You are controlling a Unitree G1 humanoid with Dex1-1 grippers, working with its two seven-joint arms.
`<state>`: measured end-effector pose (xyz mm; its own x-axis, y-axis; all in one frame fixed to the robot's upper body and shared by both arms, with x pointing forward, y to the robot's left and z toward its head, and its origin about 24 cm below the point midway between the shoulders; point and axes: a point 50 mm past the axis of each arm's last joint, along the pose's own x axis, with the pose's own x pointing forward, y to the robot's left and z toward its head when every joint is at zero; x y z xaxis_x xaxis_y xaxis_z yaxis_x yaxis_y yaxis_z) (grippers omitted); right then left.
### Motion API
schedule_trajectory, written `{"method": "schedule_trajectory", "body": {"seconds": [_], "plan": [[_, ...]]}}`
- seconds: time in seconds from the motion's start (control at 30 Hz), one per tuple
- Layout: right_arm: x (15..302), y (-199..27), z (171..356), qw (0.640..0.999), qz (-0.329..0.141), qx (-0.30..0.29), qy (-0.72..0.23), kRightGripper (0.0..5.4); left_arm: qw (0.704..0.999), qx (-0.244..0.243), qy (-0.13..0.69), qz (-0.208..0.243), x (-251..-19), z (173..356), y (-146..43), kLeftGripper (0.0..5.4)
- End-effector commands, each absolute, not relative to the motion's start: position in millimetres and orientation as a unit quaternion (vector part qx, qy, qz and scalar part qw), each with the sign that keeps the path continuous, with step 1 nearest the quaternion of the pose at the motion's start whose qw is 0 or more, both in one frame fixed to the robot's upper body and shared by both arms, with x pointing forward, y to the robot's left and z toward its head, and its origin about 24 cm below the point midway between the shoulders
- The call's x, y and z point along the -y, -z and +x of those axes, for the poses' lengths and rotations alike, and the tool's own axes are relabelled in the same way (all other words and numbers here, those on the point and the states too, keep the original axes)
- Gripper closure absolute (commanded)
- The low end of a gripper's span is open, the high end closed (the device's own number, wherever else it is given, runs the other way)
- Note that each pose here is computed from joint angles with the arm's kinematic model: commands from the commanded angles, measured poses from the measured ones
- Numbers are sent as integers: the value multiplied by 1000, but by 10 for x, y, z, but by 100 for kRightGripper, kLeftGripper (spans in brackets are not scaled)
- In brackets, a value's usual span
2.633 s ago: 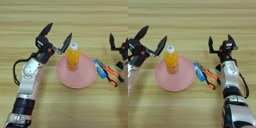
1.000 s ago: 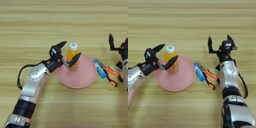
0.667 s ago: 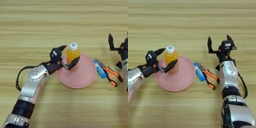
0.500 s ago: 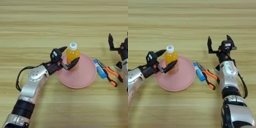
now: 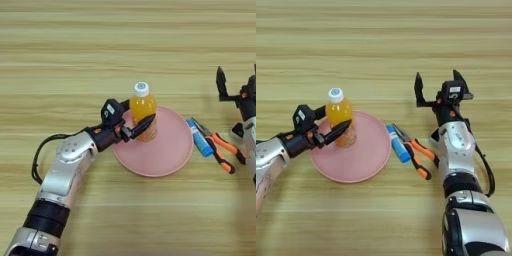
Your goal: Move the objects on the table
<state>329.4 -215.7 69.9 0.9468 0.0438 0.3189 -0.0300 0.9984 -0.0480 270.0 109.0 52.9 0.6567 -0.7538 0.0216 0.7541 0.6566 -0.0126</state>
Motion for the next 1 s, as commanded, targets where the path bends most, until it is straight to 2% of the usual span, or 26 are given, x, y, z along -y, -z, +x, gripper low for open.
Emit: {"method": "schedule_trajectory", "body": {"seconds": [0.03,0.3,0.57,0.73,0.83,1.0], "plan": [[2135,-773,3332,984,-25,174,-21,0,911,0,411,9,-1112,2731,-514,208],[2133,-773,3338,984,-27,173,-24,0,913,6,409,12,-1116,2759,-535,209],[2078,-848,3321,979,-15,195,-60,0,911,31,411,20,-1141,2797,-664,209],[1916,-1041,3284,962,-4,231,-146,0,910,37,412,30,-1192,2807,-715,209],[1783,-1183,3191,940,9,249,-235,0,908,43,414,35,-1210,2808,-751,209],[1618,-1330,2984,898,-8,229,-376,0,901,55,427,45,-1206,2784,-823,209]]}}
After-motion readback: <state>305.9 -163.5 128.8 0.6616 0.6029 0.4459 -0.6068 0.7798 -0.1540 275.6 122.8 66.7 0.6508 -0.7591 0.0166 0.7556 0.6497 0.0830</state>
